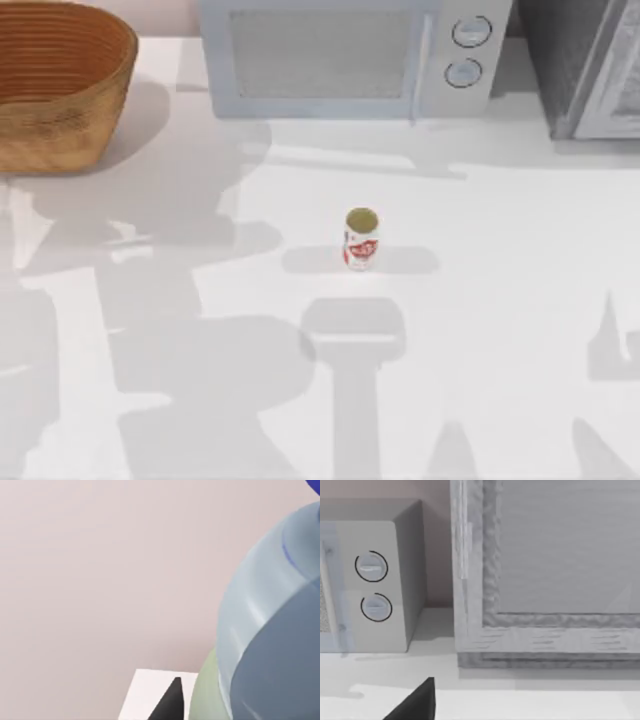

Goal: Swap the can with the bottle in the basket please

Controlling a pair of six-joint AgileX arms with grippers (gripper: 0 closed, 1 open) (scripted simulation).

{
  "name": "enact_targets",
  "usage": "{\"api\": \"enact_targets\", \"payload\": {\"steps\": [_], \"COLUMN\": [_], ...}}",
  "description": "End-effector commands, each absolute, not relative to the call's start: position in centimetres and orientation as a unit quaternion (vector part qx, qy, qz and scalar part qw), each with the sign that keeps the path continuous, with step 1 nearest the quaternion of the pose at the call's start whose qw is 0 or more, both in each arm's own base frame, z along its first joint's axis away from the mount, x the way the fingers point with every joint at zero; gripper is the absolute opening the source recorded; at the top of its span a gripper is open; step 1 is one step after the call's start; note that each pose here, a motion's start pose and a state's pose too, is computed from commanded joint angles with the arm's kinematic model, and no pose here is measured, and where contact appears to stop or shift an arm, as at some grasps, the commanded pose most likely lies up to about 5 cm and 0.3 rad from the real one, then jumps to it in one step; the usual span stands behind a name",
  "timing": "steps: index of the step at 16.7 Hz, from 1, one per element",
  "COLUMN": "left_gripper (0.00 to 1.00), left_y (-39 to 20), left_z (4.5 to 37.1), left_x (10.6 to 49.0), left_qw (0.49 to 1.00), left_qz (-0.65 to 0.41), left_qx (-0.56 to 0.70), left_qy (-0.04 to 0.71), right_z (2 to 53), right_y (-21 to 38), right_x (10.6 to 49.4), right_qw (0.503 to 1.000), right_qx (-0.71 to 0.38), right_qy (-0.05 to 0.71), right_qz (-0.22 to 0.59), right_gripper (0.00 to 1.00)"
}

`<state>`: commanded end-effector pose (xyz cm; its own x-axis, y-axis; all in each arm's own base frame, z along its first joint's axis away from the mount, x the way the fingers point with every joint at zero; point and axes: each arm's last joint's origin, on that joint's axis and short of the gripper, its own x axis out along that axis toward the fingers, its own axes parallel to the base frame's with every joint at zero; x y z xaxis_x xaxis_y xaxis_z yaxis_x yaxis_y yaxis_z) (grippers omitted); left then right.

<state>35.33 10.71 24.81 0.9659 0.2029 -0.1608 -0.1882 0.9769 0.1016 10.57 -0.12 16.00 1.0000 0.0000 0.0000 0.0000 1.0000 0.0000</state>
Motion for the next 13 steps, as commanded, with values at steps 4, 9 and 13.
{"api": "enact_targets", "payload": {"steps": [4, 9, 13], "left_gripper": [0.00, 0.00, 0.00], "left_y": [7.3, 4.5, 4.6], "left_z": [29.3, 31.6, 31.5], "left_x": [37.7, 38.5, 38.5], "left_qw": [0.992, 0.991, 0.991], "left_qz": [0.032, -0.017, -0.015], "left_qx": [0.022, 0.006, 0.007], "left_qy": [0.120, 0.136, 0.135], "right_z": [16.0, 16.0, 16.0], "right_y": [-0.1, -0.1, -0.1], "right_x": [10.6, 10.6, 10.6], "right_qw": [1.000, 1.000, 1.000], "right_qx": [0.000, 0.000, 0.000], "right_qy": [0.000, 0.000, 0.000], "right_qz": [0.000, 0.000, 0.000], "right_gripper": [1.00, 1.00, 1.00]}}
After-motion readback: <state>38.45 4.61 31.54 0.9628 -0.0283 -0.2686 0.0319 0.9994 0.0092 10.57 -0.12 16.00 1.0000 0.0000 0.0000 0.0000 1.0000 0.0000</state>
